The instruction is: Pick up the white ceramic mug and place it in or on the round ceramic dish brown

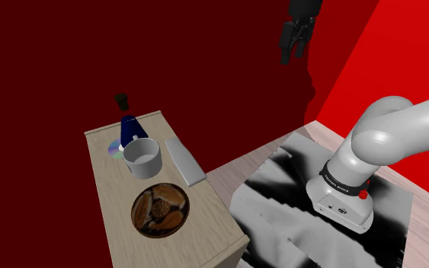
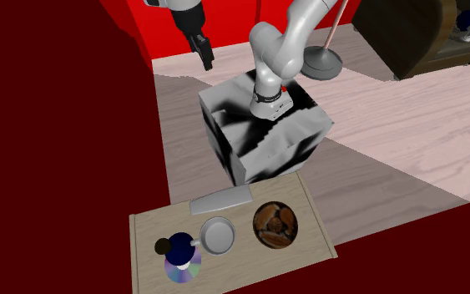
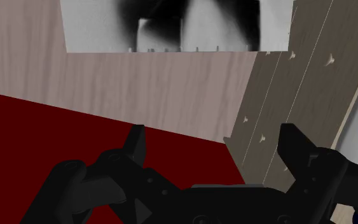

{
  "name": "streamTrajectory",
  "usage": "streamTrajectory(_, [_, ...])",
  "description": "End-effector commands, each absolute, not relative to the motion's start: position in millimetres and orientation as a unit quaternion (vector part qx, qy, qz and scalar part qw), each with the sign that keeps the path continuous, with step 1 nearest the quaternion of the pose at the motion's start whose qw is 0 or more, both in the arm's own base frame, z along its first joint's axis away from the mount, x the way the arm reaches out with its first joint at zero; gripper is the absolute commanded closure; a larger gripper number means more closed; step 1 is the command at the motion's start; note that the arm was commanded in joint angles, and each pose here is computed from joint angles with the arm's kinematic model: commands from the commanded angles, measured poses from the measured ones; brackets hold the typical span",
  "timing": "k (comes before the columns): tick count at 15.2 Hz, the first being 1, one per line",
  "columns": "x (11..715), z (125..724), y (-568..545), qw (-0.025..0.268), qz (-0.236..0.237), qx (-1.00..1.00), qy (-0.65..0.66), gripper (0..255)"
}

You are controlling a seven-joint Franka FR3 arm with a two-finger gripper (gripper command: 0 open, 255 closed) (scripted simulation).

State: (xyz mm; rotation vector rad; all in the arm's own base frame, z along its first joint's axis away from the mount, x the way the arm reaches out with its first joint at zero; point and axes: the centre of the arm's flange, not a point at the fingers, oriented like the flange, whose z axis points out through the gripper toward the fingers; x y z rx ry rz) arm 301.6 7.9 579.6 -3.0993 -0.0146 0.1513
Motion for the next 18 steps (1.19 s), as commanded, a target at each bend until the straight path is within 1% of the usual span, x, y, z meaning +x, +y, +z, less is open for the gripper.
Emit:
streamTrajectory(1, [302, 580, 8, 0.019, 0.049, -0.999, -0.005, 0])
streamTrajectory(18, [392, 486, 189, 0.024, 0.050, -0.998, -0.004, 0])
